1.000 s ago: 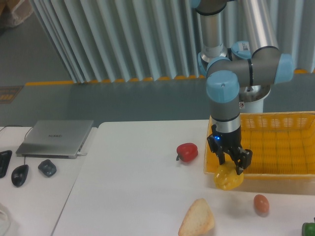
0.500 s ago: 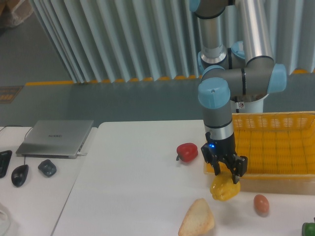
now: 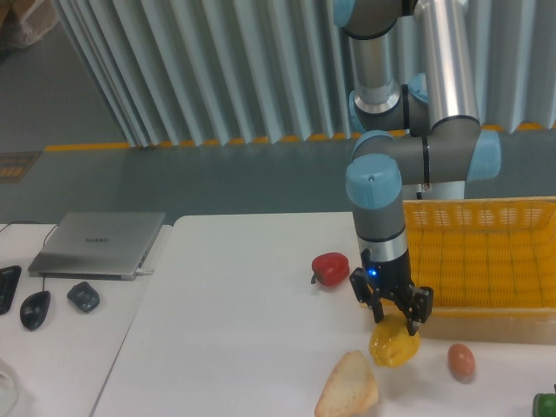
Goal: Place the yellow pepper on the table
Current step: 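Lower the pepper onto the table beside the basket and release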
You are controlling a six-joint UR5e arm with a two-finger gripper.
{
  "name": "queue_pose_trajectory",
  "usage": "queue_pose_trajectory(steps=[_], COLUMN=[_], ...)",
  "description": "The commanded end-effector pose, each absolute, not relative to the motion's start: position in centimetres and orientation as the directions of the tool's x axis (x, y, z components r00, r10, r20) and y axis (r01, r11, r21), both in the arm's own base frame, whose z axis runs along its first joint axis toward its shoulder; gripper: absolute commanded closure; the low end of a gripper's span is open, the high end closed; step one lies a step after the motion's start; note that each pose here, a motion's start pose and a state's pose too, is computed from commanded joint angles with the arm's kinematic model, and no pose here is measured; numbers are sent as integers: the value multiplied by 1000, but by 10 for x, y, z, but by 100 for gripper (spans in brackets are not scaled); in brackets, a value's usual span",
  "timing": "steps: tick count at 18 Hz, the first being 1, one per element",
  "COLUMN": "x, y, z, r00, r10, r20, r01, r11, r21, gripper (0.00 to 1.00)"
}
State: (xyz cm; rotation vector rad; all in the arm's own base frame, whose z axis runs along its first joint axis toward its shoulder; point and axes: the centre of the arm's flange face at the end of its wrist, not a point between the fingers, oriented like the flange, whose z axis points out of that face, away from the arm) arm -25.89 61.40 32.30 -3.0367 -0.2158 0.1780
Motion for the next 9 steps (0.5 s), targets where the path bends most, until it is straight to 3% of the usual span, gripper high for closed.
queue_pose_trajectory(steps=[5, 6, 7, 9], x=[-259, -260, -262, -262], y=[615, 614, 614, 611], z=[317, 316, 311, 308], r00=[983, 982, 979, 978], r10=[150, 154, 171, 169], r20=[-105, -109, -113, -124], r01=[140, 145, 163, 162], r11=[-986, -986, -984, -985], r21=[-92, -87, -76, -61], gripper=[43, 38, 21, 3])
